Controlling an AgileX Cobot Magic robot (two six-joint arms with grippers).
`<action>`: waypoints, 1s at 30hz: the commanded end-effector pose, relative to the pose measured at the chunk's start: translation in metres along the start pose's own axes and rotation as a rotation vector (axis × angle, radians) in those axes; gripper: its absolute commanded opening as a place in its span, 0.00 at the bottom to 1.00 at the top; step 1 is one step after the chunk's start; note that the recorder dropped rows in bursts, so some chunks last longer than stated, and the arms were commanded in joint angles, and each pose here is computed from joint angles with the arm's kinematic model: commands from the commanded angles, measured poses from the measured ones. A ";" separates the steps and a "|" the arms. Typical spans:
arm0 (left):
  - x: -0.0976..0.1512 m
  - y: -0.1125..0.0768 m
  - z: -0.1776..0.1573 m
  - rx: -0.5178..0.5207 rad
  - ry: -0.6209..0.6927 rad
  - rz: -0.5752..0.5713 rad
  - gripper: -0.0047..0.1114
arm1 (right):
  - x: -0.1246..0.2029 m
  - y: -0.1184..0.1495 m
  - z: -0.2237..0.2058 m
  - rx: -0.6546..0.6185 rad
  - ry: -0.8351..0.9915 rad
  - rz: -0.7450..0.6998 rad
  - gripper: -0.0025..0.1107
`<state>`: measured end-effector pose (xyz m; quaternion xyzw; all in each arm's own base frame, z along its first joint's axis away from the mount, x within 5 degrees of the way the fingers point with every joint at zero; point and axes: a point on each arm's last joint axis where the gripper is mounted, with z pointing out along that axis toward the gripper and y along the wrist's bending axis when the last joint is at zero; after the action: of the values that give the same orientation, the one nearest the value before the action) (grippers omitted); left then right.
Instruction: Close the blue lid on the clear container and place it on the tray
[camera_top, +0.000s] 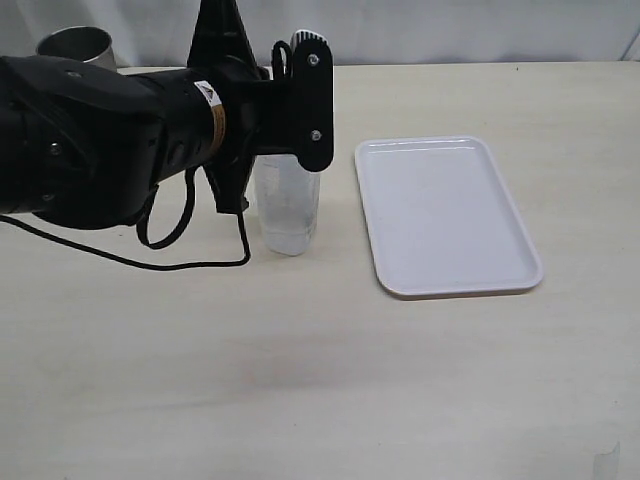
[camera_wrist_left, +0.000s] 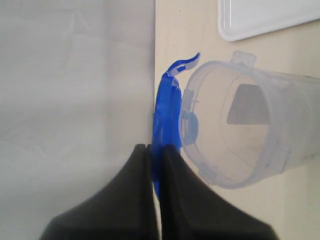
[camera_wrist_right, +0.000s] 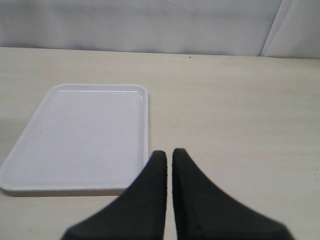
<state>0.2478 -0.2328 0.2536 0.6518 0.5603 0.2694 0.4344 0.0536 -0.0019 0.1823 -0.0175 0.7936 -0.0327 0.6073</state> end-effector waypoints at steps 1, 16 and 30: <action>0.000 0.001 -0.002 0.005 -0.009 -0.021 0.04 | 0.000 0.000 0.000 0.006 -0.008 0.001 0.06; -0.003 0.010 -0.001 -0.092 -0.063 0.053 0.04 | 0.000 0.000 0.000 0.006 -0.008 0.001 0.06; 0.020 0.019 0.008 -0.102 -0.007 -0.024 0.04 | 0.000 0.000 0.000 0.006 -0.008 0.001 0.06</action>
<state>0.2706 -0.2151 0.2611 0.6238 0.5552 0.2926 0.4658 0.0536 -0.0019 0.1823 -0.0175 0.7936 -0.0327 0.6073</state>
